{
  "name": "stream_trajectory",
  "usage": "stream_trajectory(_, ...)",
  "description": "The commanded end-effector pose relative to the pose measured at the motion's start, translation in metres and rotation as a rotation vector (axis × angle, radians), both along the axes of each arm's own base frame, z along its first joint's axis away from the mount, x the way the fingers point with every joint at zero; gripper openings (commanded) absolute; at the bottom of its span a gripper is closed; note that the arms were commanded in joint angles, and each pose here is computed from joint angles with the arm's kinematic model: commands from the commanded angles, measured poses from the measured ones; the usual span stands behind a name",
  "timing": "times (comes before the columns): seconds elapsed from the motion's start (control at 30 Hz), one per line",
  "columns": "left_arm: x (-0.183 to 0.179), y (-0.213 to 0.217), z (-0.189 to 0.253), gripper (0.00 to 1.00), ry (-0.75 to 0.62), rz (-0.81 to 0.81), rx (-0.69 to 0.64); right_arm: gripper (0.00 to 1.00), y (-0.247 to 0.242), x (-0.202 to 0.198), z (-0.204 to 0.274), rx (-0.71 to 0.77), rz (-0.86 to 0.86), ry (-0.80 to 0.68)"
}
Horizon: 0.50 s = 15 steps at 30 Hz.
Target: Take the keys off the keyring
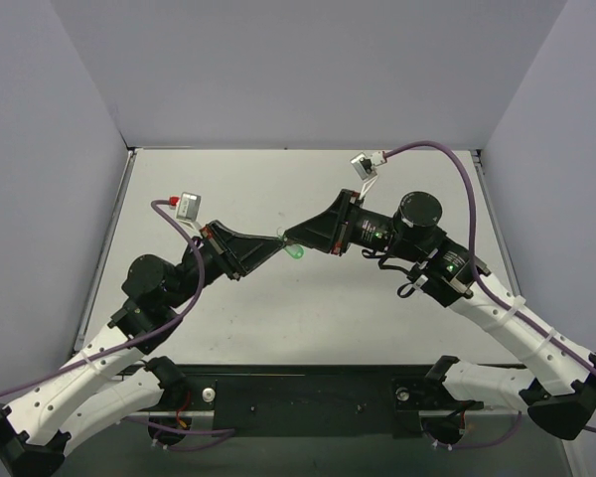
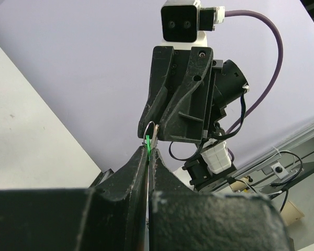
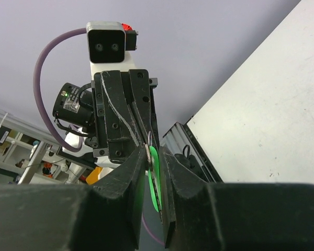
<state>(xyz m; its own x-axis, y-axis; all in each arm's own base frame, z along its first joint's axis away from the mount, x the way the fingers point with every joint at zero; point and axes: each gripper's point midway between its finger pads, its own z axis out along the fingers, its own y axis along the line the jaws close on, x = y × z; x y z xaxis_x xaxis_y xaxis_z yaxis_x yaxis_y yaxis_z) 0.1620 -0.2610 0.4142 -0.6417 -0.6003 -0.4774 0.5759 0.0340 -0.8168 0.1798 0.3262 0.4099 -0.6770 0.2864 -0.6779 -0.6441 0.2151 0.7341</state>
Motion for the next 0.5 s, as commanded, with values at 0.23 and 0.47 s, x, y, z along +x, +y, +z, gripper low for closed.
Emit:
stream_trajectory(0.23, -0.0023, 0.0062, 0.0179, 0.0, -0.039, 0.021, -0.072, 0.0, 0.0023, -0.0093, 0.0149, 0.057, 0.036, -0.058)
stream_trajectory(0.47, -0.0018, 0.0095, 0.0113, 0.15, -0.034, 0.051, 0.009, 0.0, 0.0001, -0.0157, 0.0179, 0.042, 0.061, -0.077)
